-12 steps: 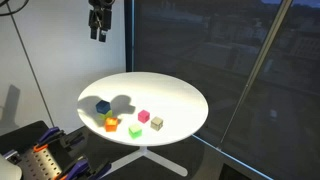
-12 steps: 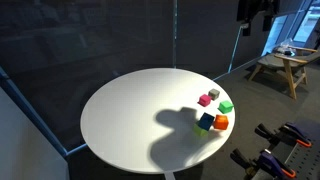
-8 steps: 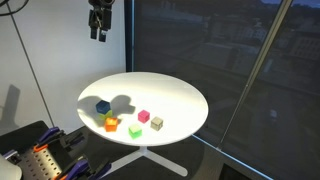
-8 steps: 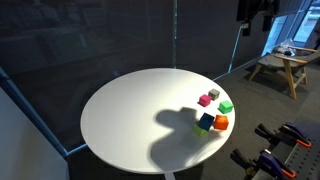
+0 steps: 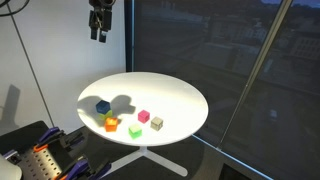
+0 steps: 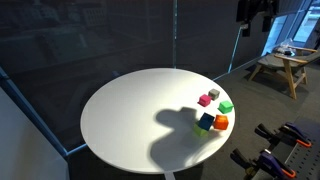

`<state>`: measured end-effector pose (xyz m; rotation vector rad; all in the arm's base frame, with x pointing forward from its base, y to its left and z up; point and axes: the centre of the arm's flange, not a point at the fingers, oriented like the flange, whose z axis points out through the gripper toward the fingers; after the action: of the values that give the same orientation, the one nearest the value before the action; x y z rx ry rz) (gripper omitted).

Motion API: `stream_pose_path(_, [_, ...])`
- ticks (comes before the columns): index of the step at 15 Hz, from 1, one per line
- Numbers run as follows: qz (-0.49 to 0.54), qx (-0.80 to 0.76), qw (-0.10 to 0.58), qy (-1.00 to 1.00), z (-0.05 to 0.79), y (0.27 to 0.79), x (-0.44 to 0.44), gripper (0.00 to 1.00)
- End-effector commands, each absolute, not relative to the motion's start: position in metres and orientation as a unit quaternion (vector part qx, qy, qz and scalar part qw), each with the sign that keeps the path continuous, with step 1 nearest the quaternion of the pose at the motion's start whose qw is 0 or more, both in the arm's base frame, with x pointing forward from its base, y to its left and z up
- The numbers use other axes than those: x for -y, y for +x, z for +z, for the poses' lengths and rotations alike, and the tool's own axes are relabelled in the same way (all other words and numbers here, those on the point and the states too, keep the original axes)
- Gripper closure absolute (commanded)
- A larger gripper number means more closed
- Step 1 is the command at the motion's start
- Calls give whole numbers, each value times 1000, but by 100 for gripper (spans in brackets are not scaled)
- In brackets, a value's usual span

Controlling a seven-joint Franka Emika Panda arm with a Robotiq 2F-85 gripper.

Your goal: Pick up the pink block and put it on the blue block

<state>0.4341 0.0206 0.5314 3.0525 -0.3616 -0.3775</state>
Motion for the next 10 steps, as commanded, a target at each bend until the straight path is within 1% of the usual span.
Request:
stream_pose_path(1, [-114,121,6,986,540,446,-17,0])
stream_pose_path(10, [-54,128,-60,988,554,498,-6,0])
